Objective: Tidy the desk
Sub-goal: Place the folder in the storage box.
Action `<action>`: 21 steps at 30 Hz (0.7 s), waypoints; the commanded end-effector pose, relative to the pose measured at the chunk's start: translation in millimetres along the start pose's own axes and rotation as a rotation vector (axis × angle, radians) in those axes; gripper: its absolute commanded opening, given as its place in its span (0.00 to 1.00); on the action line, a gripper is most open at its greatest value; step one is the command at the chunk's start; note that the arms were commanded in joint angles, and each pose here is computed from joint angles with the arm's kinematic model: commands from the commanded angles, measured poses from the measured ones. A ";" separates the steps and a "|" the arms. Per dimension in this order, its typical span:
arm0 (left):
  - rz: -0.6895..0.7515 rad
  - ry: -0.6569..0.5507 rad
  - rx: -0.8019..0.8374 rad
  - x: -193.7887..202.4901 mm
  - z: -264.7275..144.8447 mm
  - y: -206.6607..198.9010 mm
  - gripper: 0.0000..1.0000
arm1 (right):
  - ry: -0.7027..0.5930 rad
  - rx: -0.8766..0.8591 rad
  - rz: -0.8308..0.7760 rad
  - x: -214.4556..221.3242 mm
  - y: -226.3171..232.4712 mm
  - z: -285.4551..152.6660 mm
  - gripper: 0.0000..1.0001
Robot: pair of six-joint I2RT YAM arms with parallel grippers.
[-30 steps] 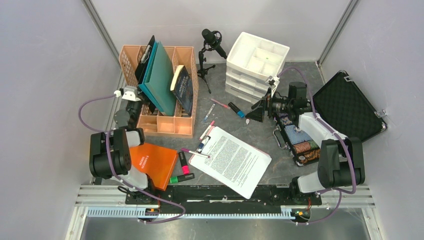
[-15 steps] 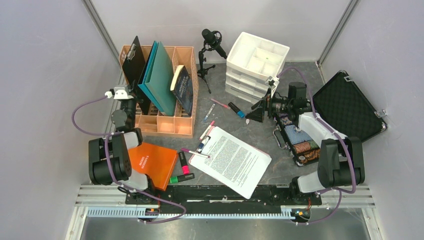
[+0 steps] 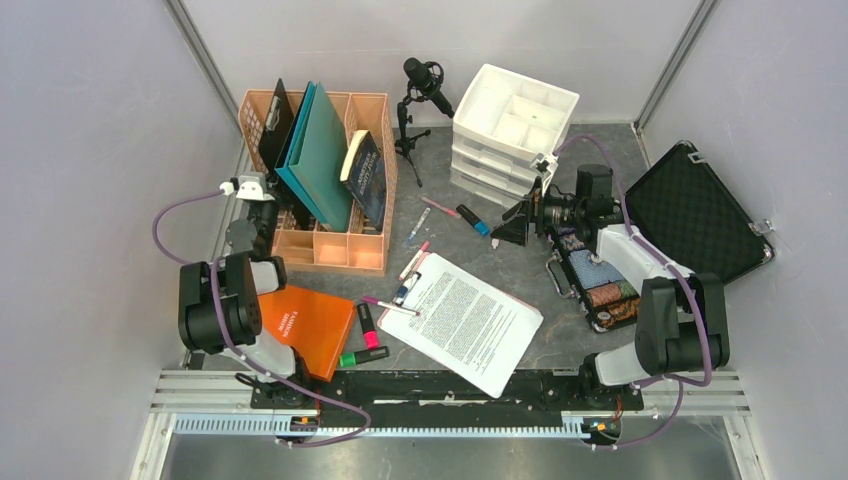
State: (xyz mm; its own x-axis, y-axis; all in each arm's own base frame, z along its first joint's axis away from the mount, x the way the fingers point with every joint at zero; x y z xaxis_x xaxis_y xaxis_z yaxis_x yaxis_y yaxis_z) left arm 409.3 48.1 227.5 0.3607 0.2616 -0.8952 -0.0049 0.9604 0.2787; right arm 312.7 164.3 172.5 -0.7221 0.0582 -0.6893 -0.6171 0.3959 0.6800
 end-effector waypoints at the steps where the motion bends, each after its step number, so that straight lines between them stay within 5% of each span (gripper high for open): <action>1: 0.061 -0.082 0.058 -17.5 1.1 -6.1 0.23 | -0.005 -0.017 -0.036 -6.3 0.7 -0.4 0.98; 12: 0.158 -0.083 -0.062 -38.1 -7.6 17.3 0.52 | 0.008 0.035 -0.071 -3.6 -2.0 -5.3 0.98; 21: 0.230 0.143 -0.105 -43.7 -21.0 38.1 0.80 | 0.006 0.089 -0.139 -7.1 0.4 -11.9 0.98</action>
State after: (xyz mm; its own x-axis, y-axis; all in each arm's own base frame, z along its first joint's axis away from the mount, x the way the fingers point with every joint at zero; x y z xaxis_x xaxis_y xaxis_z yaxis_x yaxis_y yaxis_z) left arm 379.0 59.5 268.8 0.3450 0.3945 -0.8517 -0.1259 0.9186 0.3745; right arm 306.5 157.3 156.7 -0.7246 0.0088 -0.6891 -0.6111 0.4540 0.6484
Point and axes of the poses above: each gripper's point midway between its finger pads, its own z axis out along the fingers, its own y axis along the line the jaws close on, x = y × z, the point moved 2 cm from there along -z, back along the fingers, and after that the axes turned 15 degrees about z, right-handed, at the moved point
